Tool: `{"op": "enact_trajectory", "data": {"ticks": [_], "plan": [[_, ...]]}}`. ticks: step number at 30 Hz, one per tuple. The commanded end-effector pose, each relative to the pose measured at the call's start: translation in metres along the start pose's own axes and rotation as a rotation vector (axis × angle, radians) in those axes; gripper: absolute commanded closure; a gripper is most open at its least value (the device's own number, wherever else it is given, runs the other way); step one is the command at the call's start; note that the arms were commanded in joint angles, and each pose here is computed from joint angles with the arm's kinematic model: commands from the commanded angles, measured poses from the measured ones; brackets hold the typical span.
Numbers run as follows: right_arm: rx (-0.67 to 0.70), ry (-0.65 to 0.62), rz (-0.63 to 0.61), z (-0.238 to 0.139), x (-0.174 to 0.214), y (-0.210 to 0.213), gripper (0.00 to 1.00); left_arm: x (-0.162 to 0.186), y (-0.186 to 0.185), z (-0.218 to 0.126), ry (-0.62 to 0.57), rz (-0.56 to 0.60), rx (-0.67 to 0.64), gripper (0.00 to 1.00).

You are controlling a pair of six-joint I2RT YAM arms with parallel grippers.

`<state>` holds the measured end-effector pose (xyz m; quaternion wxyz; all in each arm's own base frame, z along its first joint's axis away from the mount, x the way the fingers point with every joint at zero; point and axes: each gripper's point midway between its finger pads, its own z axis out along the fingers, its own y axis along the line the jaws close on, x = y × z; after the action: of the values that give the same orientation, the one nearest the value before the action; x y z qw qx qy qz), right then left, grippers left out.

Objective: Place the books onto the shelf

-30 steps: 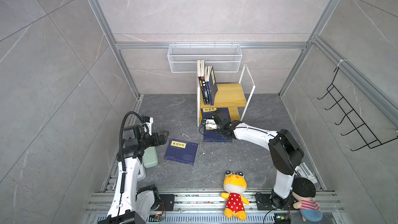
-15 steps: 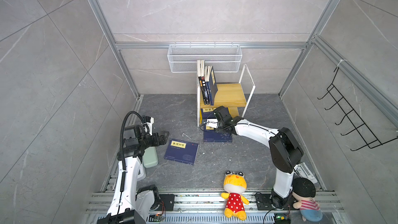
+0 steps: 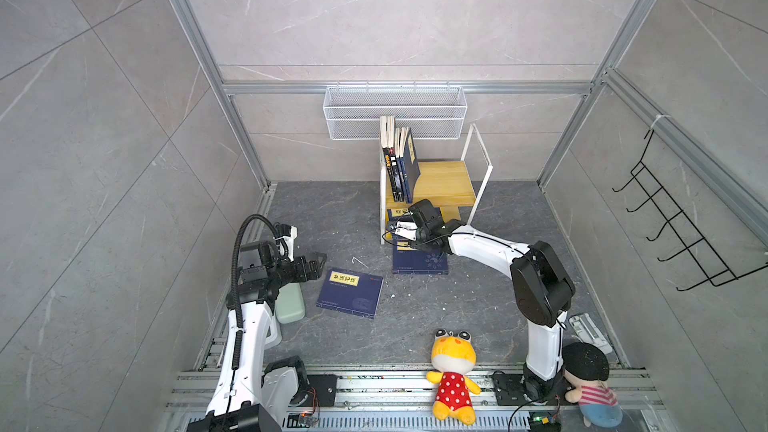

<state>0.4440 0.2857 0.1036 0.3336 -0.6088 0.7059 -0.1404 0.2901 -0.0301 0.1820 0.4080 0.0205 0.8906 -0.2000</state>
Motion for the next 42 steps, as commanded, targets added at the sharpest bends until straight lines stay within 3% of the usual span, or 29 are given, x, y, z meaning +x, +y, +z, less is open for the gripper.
{"op": "enact_trajectory", "data": {"ticks": [1, 42], "plan": [[0.036, -0.017, 0.052, 0.003, -0.008, -0.012, 0.55, -0.013, -0.005, -0.006, -0.041, 0.039, 0.016, 0.0], [0.098, 0.047, 0.057, 0.001, 0.011, -0.031, 0.59, -0.013, -0.005, -0.007, -0.032, 0.013, 0.019, 0.0]]}}
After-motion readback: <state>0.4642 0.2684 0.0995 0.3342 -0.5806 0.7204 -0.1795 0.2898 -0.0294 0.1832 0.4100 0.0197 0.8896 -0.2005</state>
